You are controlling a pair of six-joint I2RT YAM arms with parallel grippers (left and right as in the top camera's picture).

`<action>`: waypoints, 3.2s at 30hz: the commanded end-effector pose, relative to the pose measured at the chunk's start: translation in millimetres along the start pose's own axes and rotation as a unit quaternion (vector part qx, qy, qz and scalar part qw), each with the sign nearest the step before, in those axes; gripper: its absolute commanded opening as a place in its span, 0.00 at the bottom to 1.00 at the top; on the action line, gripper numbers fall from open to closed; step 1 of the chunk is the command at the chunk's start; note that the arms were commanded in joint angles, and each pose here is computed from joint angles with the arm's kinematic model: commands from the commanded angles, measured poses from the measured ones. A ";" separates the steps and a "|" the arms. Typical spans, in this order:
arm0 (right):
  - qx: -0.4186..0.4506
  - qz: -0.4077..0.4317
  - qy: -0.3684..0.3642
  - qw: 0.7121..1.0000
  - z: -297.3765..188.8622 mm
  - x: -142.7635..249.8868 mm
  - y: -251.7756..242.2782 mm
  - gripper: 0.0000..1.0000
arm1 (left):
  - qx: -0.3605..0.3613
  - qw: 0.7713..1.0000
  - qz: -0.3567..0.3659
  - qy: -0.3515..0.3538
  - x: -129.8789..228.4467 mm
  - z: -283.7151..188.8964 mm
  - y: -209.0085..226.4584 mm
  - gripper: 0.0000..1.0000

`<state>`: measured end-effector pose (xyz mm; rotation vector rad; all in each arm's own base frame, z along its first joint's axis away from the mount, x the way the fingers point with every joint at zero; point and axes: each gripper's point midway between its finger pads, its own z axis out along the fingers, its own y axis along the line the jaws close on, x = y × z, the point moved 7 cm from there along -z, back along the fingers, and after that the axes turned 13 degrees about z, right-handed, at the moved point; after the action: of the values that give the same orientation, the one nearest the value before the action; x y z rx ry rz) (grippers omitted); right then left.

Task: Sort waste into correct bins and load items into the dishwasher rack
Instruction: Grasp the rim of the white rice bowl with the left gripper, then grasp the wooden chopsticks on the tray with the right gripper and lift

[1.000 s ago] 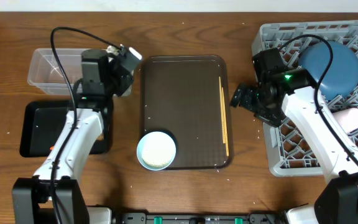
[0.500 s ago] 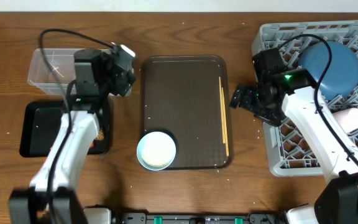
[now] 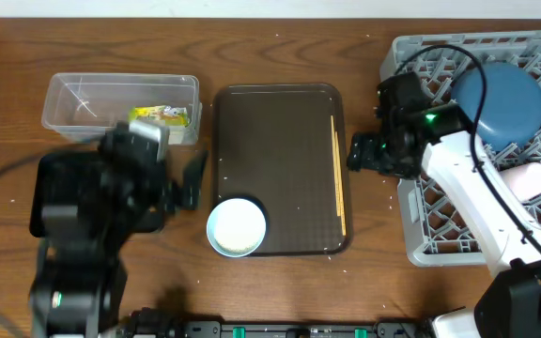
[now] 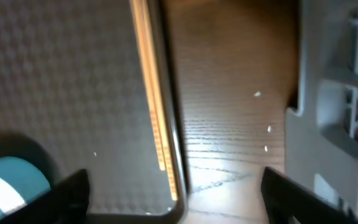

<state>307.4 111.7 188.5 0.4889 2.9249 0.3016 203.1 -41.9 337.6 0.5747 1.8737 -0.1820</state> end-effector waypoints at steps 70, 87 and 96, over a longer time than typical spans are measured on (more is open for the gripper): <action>0.084 -0.083 -0.031 0.992 115.9 20.9 58.6 0.16 | 0.126 0.924 -0.211 0.293 88.5 24.7 -30.3 0.98; 0.098 -0.085 -0.022 0.991 141.0 30.7 44.0 0.15 | 0.167 0.928 -0.216 0.252 76.2 23.9 -36.9 0.98; 0.086 -0.122 -0.032 0.988 130.1 27.1 49.1 0.24 | 0.169 0.926 -0.219 0.259 77.9 21.8 -38.4 0.98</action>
<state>325.7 191.2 70.8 0.2160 2.9050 0.0238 185.7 -58.5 250.6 0.4391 2.5052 -0.6946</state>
